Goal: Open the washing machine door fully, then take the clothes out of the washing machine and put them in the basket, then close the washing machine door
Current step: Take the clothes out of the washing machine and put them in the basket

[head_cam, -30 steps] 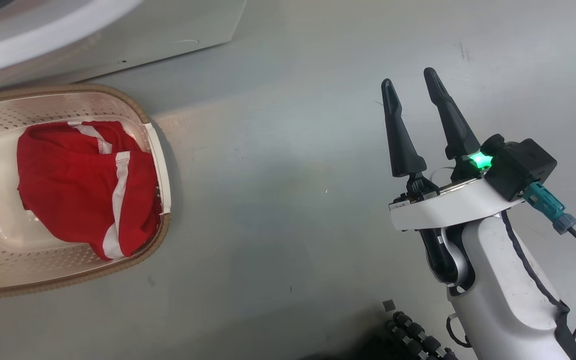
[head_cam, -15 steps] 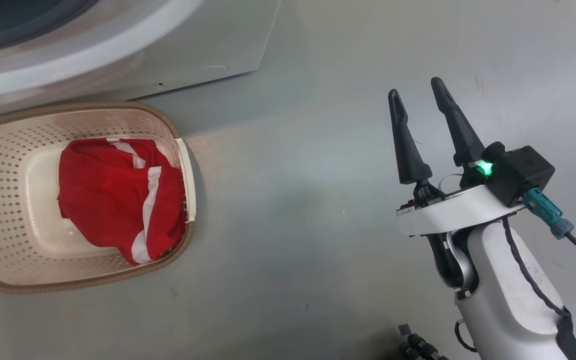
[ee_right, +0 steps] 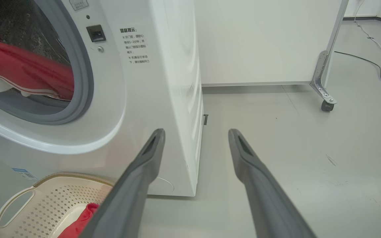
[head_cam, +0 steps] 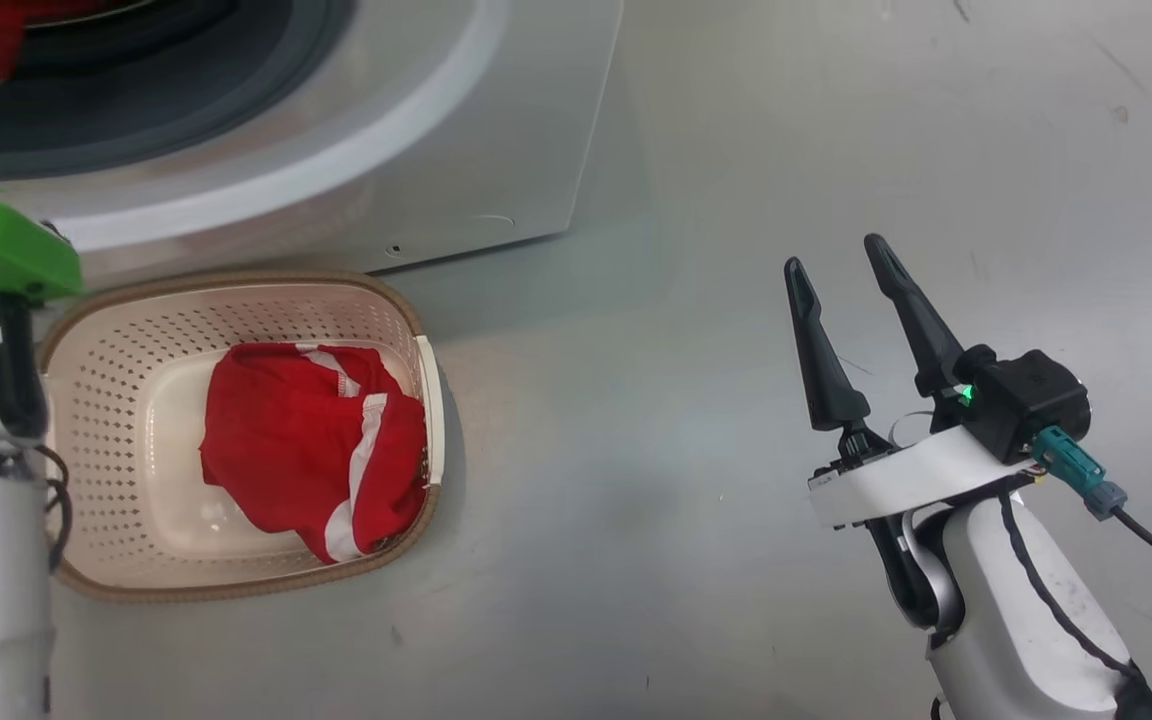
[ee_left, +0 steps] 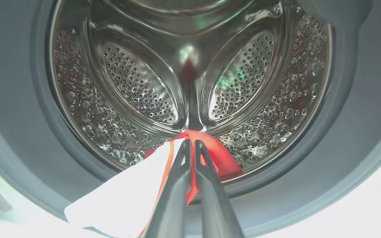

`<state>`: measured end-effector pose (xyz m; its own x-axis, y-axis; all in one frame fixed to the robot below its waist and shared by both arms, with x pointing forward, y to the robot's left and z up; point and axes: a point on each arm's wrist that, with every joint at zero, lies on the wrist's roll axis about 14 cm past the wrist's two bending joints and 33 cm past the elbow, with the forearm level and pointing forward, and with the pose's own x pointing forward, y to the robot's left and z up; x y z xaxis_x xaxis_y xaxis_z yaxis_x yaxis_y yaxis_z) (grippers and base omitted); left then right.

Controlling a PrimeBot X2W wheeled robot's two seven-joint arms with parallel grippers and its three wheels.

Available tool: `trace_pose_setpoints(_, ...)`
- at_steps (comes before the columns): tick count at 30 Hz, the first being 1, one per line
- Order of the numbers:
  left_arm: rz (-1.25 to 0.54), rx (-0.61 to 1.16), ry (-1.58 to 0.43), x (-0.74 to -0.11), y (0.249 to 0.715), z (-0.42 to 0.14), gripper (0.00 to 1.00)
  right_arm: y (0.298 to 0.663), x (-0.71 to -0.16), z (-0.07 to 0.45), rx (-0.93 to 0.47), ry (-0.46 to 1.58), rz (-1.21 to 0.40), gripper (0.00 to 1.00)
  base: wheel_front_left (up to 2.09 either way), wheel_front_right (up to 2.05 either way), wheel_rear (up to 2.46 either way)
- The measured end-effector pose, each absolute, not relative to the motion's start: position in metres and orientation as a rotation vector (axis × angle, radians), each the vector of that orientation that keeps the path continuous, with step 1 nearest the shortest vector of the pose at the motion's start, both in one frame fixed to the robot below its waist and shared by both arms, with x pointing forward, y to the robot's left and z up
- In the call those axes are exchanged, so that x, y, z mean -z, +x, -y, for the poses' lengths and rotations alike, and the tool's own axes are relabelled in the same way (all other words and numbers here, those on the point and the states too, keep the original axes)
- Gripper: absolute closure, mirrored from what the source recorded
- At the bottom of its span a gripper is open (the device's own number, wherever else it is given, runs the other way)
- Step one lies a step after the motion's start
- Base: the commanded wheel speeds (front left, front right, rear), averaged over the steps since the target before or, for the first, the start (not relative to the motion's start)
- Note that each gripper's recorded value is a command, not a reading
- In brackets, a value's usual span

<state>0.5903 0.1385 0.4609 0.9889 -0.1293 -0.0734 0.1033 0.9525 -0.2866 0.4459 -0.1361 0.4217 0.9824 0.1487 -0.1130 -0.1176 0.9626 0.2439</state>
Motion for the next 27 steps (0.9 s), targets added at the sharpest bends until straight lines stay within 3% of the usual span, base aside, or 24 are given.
trace_pose_setpoints(27,0.296,0.074,-0.292,-0.587,0.470,-0.154,1.00,0.395,-0.473,0.117,-0.206,0.223,-0.035,0.00,0.00,0.00,0.00)
